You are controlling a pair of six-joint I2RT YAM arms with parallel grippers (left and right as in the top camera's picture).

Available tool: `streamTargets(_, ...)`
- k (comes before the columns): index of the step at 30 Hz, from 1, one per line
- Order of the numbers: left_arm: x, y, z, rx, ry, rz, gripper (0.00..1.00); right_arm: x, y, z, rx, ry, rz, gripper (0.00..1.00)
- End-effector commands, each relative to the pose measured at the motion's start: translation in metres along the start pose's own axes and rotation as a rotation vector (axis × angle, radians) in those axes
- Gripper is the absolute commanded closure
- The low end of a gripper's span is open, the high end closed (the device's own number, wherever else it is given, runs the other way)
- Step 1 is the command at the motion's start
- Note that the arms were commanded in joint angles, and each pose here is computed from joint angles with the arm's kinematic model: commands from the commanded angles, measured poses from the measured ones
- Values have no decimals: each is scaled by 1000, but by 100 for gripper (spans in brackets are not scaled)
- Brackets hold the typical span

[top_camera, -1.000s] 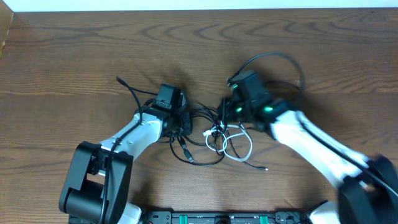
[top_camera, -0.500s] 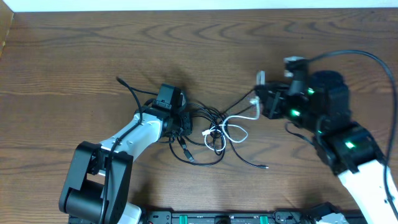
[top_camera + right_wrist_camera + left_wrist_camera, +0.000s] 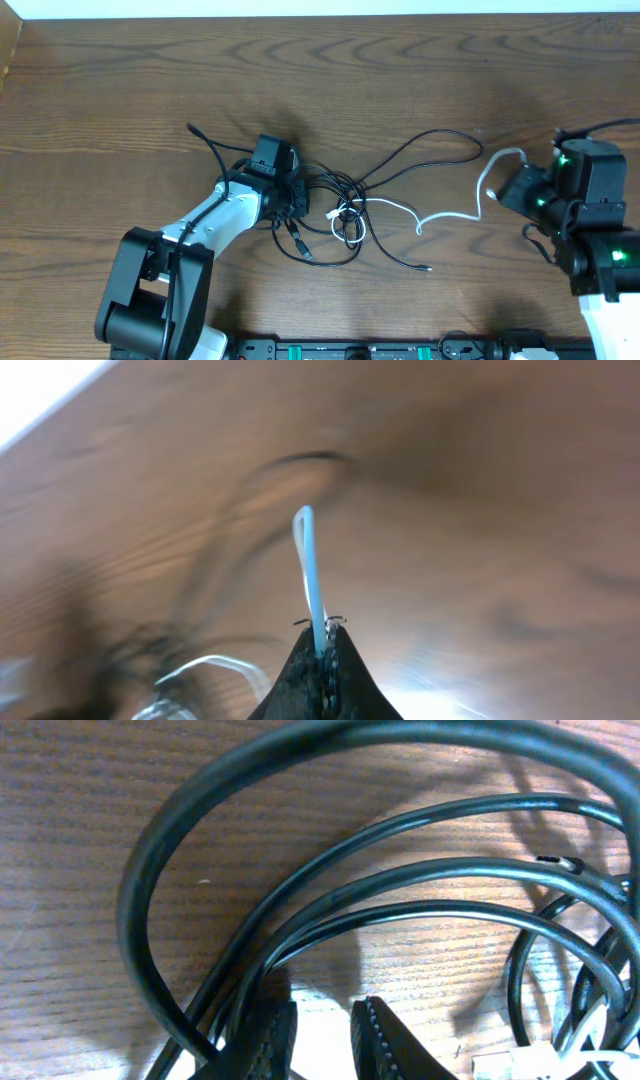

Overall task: Untangle cables
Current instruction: 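Pull the white cable far right with the right gripper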

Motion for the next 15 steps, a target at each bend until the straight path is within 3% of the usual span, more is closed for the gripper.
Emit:
streamTargets(1,19,-13,-18,60,33,95,74,-35,-6,15,-100,-116,-273,99)
streamTargets(9,19,-13,-18,59,33,94,74,-50,-37,15,-3,-142,-408,99)
streamTargets(12,18,-13,-18,59,33,94,74,-53,-53,12,48,-133,-447,94)
streamTargets(13,19,-13,-18,59,33,95,74,-53,-57,11,61,-130,-456,89)
streamTargets(15,19,-13,-18,59,33,94,74,-55,-67,9,99,-106,-480,59)
Point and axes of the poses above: each gripper's point midway between its finger pads, its own y axis back along the fingers, its own x axis along the line the jaws close on, z = x × y, the point moved 7 cm from there along y, back along the fingers, and after that the axes turned 5 degrees about -y, right-handed, at the moved point
